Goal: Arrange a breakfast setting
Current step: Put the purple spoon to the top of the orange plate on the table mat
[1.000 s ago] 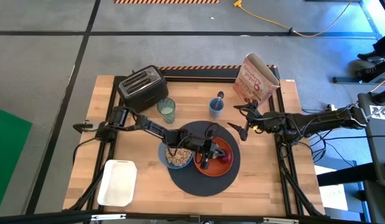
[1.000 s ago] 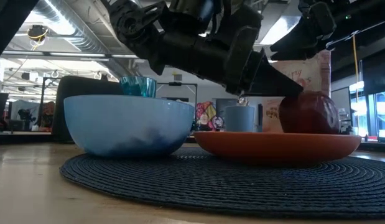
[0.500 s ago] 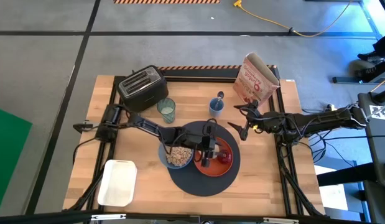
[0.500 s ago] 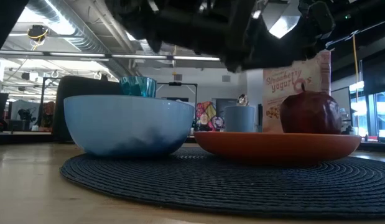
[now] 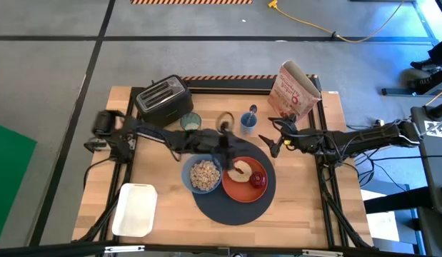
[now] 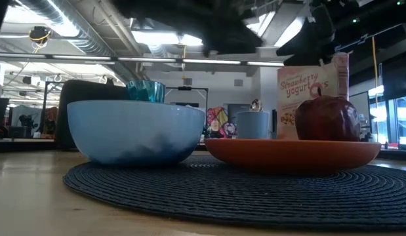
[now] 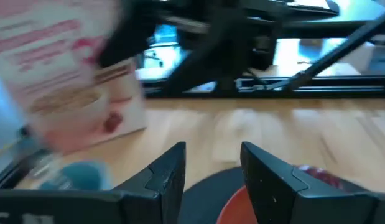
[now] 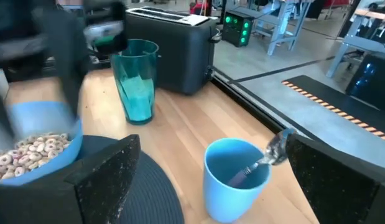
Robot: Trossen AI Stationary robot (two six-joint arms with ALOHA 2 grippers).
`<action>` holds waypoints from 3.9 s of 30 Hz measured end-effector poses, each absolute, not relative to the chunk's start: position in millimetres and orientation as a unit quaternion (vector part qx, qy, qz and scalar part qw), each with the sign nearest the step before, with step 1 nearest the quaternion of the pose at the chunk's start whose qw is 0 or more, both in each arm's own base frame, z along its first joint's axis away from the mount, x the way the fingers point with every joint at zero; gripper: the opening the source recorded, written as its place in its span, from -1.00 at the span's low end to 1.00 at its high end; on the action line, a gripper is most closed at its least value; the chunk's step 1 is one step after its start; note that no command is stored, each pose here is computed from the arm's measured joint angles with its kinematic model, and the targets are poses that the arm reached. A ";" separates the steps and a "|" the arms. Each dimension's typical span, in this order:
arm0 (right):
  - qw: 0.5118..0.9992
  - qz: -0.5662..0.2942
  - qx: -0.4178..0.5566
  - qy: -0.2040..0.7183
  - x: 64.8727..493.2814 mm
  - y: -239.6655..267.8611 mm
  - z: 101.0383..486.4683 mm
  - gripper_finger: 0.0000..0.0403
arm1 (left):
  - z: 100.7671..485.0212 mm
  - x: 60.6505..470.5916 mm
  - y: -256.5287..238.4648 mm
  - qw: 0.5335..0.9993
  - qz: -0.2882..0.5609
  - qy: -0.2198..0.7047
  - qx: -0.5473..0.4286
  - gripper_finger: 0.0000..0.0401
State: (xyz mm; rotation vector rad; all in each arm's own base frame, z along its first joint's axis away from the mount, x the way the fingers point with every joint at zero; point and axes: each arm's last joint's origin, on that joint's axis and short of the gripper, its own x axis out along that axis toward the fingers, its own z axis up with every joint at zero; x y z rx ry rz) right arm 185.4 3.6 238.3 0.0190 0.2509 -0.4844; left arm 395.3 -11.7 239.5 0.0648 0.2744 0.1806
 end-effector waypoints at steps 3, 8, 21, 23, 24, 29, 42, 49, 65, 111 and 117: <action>0.962 -0.238 -0.007 0.138 193.5 4.4 234.5 0.95 | 249.5 373.2 -2.2 0.988 0.106 0.106 0.015 -0.26; 0.959 -0.241 -0.020 0.149 206.6 2.9 242.5 0.95 | 261.1 326.8 2.7 0.984 0.153 0.087 0.016 -0.26; 0.935 -0.273 -0.005 0.225 230.1 -72.1 286.3 0.61 | 299.5 244.4 -0.4 0.985 0.170 0.024 0.006 -0.26; 0.929 -0.272 0.009 0.249 232.7 -86.1 290.3 0.51 | 300.2 242.2 -0.6 0.984 0.175 0.021 0.006 -0.26; 0.927 -0.273 0.015 0.257 235.2 -92.4 292.6 0.46 | 298.8 241.7 -0.4 0.983 0.179 0.025 0.007 -0.26; 0.907 -0.275 0.043 0.315 248.9 -121.3 287.0 0.26 | 296.1 243.7 0.0 0.982 0.188 0.032 0.009 -0.26; 0.865 -0.296 0.028 0.404 269.8 -138.7 249.6 0.07 | 293.5 243.8 1.2 0.978 0.203 0.047 0.027 -0.26; 0.855 -0.307 0.015 0.418 268.0 -139.0 248.2 -0.09 | 293.7 243.8 1.2 0.977 0.204 0.046 0.027 -0.26; 0.864 -0.286 0.028 0.412 269.5 -137.6 248.4 -0.35 | 293.8 243.8 1.2 0.978 0.204 0.046 0.026 -0.26; 0.895 -0.248 0.036 0.368 262.6 -131.2 268.1 -0.98 | 286.3 249.3 1.5 0.974 0.213 0.067 0.040 -0.26; 0.923 -0.261 0.044 0.279 255.6 -127.3 296.7 -0.98 | 271.0 271.5 0.4 0.972 0.210 0.067 0.084 -0.26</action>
